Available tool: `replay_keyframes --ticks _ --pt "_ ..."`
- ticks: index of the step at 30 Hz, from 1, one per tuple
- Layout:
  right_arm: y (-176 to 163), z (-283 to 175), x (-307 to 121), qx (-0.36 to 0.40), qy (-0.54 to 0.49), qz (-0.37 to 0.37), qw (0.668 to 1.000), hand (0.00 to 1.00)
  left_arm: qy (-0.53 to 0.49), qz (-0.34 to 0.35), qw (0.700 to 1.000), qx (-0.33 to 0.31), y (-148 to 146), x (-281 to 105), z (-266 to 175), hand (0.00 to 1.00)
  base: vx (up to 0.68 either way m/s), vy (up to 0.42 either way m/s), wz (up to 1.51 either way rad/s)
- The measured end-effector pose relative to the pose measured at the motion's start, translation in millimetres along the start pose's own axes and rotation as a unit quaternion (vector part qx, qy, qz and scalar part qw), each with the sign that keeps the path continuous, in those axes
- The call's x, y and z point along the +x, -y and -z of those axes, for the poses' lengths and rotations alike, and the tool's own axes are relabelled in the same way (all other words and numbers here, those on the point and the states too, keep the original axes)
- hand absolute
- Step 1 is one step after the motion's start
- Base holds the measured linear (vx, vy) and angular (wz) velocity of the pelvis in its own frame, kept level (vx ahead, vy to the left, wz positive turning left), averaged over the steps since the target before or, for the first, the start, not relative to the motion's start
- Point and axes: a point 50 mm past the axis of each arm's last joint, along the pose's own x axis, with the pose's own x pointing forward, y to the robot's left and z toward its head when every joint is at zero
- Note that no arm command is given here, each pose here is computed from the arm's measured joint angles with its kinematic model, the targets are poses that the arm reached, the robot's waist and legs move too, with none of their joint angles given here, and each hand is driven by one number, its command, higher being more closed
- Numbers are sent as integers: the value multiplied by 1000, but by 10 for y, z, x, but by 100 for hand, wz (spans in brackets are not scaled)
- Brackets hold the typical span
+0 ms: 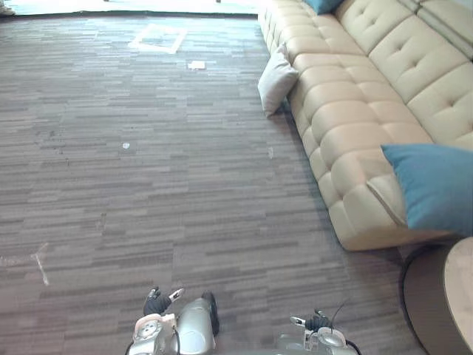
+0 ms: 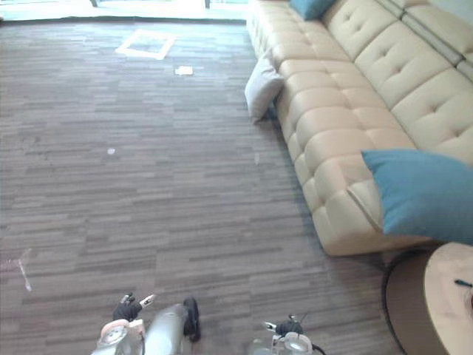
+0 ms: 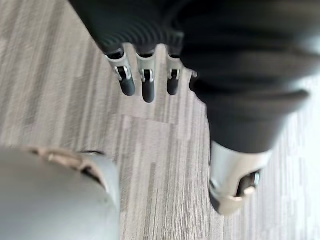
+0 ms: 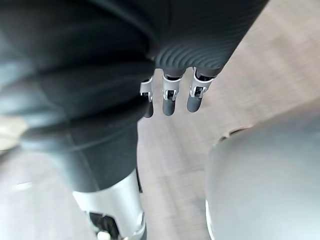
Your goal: Pick up cushions and gather them together orderly.
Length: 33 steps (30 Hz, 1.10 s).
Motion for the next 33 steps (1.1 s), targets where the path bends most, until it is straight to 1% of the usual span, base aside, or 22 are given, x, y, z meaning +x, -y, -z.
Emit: replay_keyframes --ticks 4,7,8,11,13,15,19,21,24,26,29,33 --pt "55 -198 30 1 35 4 999 0 -6 11 1000 13 64 5 7 0 611 -16 42" --pt "46 -261 40 7 41 3 999 0 -17 8 1000 19 28 -20 99 0 628 -88 42" --pt "91 -270 45 13 43 9 999 0 -21 10 1000 18 37 -32 133 0 761 -149 65" --pt "275 -226 37 41 40 37 998 0 -29 24 999 -1 196 -68 186 0 877 -227 56" --pt "338 -223 37 35 40 44 998 0 -31 30 999 -16 265 -87 201 0 757 -202 18" --pt "240 -172 30 48 28 33 998 0 -20 33 999 -27 274 -79 144 0 666 -128 -2" --pt "65 -14 8 58 -10 14 998 0 34 31 999 -12 183 -30 -107 0 704 -99 -12" --pt "64 -11 9 58 -11 17 998 0 44 34 998 -14 195 -23 -164 0 555 84 -52" --pt "154 105 0 39 -29 30 998 0 53 41 998 -9 230 -19 -218 0 530 215 -84" --pt "26 142 -25 49 -34 17 998 0 56 33 998 -5 159 3 -257 0 582 306 -51" --pt "-8 108 -22 50 -26 11 998 0 47 24 999 7 100 30 -252 0 581 298 -16" --pt "17 76 -18 45 -14 10 999 0 11 18 999 37 51 24 -86 0 576 175 7"
